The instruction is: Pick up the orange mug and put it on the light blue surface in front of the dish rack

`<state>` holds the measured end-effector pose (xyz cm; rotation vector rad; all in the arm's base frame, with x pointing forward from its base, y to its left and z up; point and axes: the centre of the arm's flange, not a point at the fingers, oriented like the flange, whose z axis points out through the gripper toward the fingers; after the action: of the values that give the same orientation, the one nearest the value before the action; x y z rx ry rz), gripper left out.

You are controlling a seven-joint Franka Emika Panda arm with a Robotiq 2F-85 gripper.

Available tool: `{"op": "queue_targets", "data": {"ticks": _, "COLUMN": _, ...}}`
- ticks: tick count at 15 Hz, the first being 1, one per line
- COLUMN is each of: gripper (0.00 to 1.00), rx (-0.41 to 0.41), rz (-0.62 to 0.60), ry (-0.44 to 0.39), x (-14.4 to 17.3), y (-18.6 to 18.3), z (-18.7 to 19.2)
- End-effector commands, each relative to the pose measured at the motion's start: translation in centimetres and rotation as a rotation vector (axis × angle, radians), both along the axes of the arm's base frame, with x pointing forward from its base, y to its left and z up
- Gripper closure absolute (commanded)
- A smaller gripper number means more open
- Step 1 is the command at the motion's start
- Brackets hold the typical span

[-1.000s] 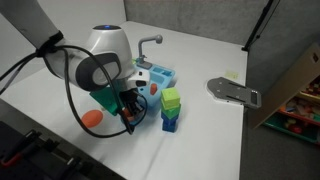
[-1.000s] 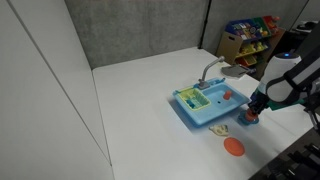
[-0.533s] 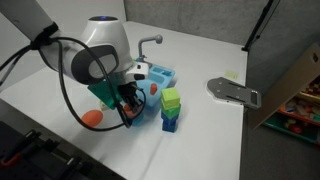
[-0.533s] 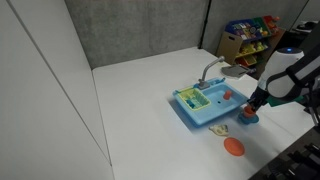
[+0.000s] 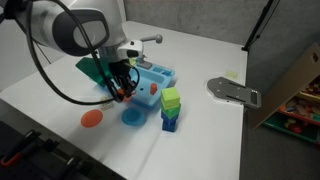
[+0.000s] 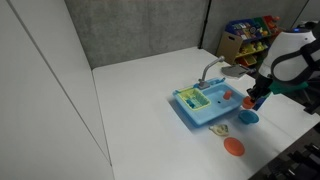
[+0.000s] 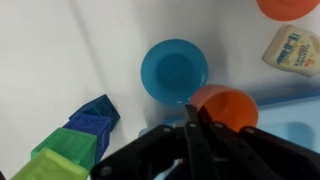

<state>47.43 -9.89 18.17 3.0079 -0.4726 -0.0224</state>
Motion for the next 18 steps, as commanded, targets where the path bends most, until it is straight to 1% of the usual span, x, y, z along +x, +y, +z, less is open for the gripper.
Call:
{"op": "queue_targets", "data": {"ticks": 1, "gripper": 0.96, "rx": 0.024, "rz": -0.003, "ry": -0.005, "x": 1.4, "y": 3.0, "z": 3.4}}
{"op": "queue_targets", "data": {"ticks": 5, "gripper": 0.96, "rx": 0.056, "rz": 0.038, "ry": -0.020, "x": 3.3, "y": 7.2, "z": 5.1}}
{"op": "queue_targets", "data": {"ticks": 11, "gripper": 0.97, "rx": 0.082, "rz": 0.102, "ry": -0.047, "x": 5.8, "y": 13.2, "z": 5.0}}
{"op": "queue_targets", "data": {"ticks": 14, "gripper": 0.97, "rx": 0.084, "rz": 0.115, "ry": -0.048, "x": 7.0, "y": 15.0, "z": 4.0}}
{"op": "queue_targets", "data": {"ticks": 18, "gripper": 0.97, "rx": 0.082, "rz": 0.111, "ry": -0.031, "x": 8.0, "y": 15.2, "z": 1.8}}
